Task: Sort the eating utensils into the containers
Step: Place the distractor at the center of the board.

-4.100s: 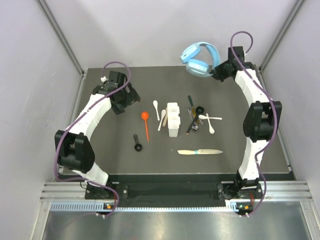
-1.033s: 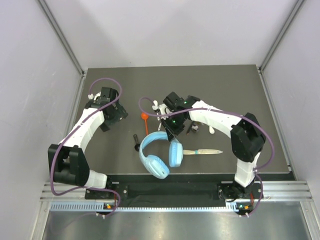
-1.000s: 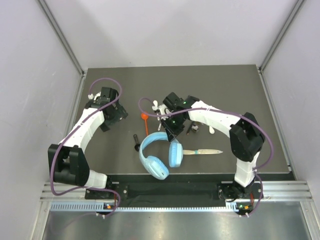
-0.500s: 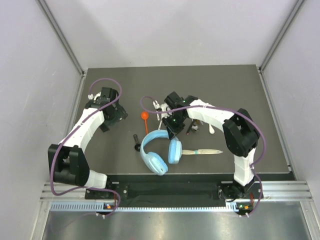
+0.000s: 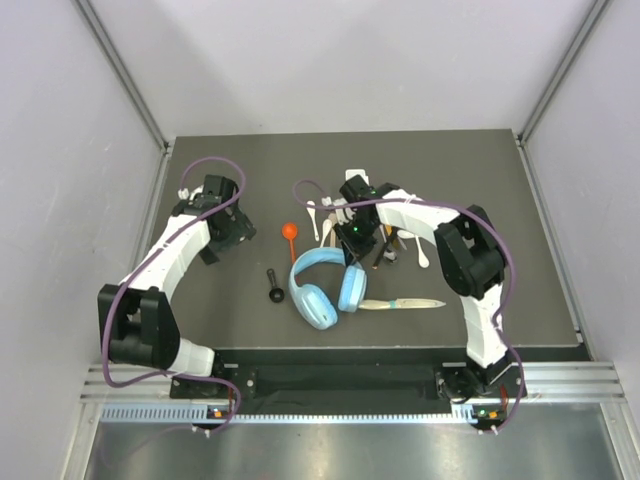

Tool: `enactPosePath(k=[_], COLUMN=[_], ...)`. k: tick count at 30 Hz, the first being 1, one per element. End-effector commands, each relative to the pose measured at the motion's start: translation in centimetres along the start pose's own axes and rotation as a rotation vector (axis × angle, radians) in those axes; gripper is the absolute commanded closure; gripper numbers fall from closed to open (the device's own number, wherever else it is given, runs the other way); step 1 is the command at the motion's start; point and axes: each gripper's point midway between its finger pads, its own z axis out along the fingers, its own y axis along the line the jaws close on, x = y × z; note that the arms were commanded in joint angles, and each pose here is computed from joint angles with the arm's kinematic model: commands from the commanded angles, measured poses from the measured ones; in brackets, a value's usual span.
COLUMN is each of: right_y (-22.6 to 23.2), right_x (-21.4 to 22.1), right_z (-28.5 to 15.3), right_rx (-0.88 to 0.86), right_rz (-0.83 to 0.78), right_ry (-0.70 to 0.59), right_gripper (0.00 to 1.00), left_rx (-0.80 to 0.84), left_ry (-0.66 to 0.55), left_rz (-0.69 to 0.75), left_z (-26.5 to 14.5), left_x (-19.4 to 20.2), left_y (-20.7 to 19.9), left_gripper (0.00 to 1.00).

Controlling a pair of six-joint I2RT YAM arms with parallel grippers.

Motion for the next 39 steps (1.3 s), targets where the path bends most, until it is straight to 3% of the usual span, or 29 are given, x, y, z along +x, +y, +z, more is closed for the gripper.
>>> enactPosePath(k=[1,6,10,13,22,29,35,39], right_y=[1.3,0.9,0.7,0.9,3.3,5.5,-0.1,-5.8], right_x=[-2.8,-2.9,-2.9,-2.6,-3.5,-3.3,-3.3,-2.8], right_z=[-1.1,-0.5,-0.8,-1.8,-8.9,-16.8,-23.2,-23.8], right_rx=[-0.058,-0.041,-0.019,-0.011,-0.012,-0.02,0.081,0.255], right_rz=[-0.015,-0.008,-0.008,-0.009,-0.037,-0.018,0.205,0.329], right_ry=[-0.071,-0.058,-0.058,-0.07,-0.218,-0.387,-0.667,-0.662], right_gripper=[1.0,0.96,0.63,0.44,0.37,0.32,0.28,0.29], left_rx=[-0.014,-0.016,-0.015,-0.009,0.041,0.061,0.092,0.126], left_ry=[-0.017,-0.019,-0.018,-0.013,0.019,0.024,0.025,0.035], left_rz=[0.004,0.006,0.006,0.006,0.008,0.015,0.015,0.019], left_z=[-0.3,-0.2,-0.1,0.0,1.2,1.8,1.9,2.0], left_x=[-0.7,-0.8,-0.9,-0.9,-0.5,-1.1,-1.6,-2.0], left_y=[0.2,0.2,0.0,-0.2,-1.7,-2.8,-4.0,-5.1], left_gripper=[0.01,0.01,0.01,0.01,0.01,0.01,0.01,0.01])
